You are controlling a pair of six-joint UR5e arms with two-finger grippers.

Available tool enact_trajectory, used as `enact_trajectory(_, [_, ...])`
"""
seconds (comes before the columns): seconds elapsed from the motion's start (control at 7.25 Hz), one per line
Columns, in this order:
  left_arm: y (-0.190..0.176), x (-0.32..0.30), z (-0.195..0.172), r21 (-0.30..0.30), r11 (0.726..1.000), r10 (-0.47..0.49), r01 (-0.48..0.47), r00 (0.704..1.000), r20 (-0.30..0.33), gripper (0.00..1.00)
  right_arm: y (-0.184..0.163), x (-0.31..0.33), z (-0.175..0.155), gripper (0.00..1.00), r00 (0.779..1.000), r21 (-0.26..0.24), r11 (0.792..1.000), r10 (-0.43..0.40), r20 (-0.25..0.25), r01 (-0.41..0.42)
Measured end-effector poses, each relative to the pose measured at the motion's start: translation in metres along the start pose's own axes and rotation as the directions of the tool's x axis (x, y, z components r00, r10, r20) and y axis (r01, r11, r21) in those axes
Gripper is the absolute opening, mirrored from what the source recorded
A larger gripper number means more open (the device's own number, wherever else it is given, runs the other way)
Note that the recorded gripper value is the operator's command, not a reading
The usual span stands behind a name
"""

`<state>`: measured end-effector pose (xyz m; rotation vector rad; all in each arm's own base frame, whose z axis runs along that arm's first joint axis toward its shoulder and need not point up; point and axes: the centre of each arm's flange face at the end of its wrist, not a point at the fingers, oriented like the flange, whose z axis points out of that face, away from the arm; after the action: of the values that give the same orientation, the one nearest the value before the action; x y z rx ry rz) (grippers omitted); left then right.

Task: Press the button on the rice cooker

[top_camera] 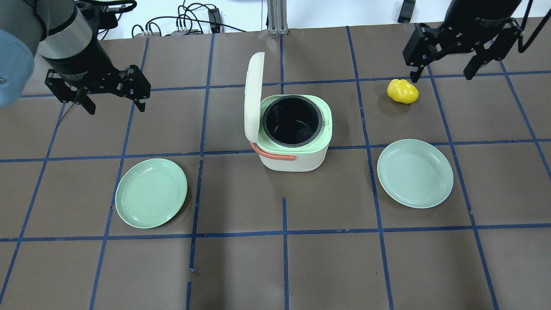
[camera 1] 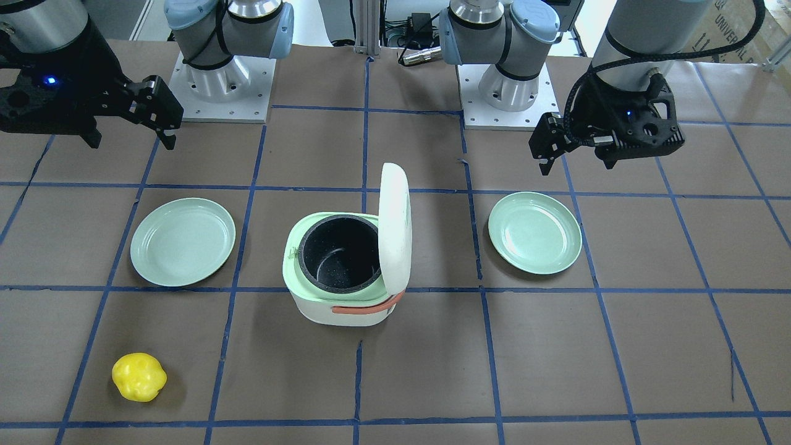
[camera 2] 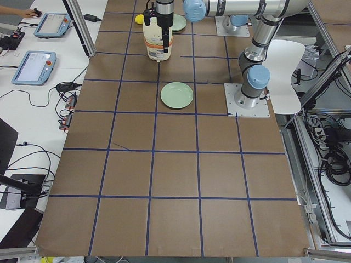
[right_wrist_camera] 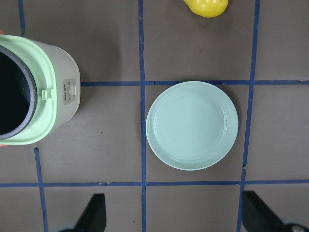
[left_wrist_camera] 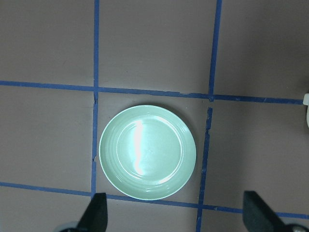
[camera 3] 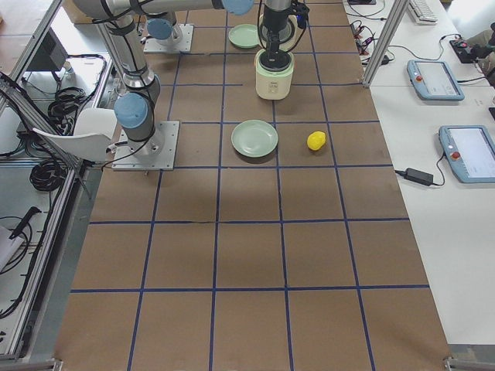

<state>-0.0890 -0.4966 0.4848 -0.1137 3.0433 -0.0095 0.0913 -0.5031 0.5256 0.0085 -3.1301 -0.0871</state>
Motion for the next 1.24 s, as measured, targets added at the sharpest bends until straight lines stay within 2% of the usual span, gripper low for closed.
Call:
enact_trajectory(0.28, [0.000,0.000,0.000,0.000,1.000,0.000,0.000,1.000,0.001,1.00,0.013,-0.004,0.005,1.00,1.000,-0.003,1.000,0.003,0.021,-0.003])
enact_trajectory(0.69, [0.000,0.000,0.000,0.000,1.000,0.000,0.000,1.000,0.000,1.00,0.013,-0.014,0.007,1.00,0.997,-0.001,1.000,0.004,0.082,-0.004])
enact_trajectory(1.24, [0.000,0.000,0.000,-0.001,1.000,0.000,0.000,1.000,0.000,1.00,0.011,-0.014,0.014,1.00,0.996,-0.008,1.000,-0.001,0.088,0.001])
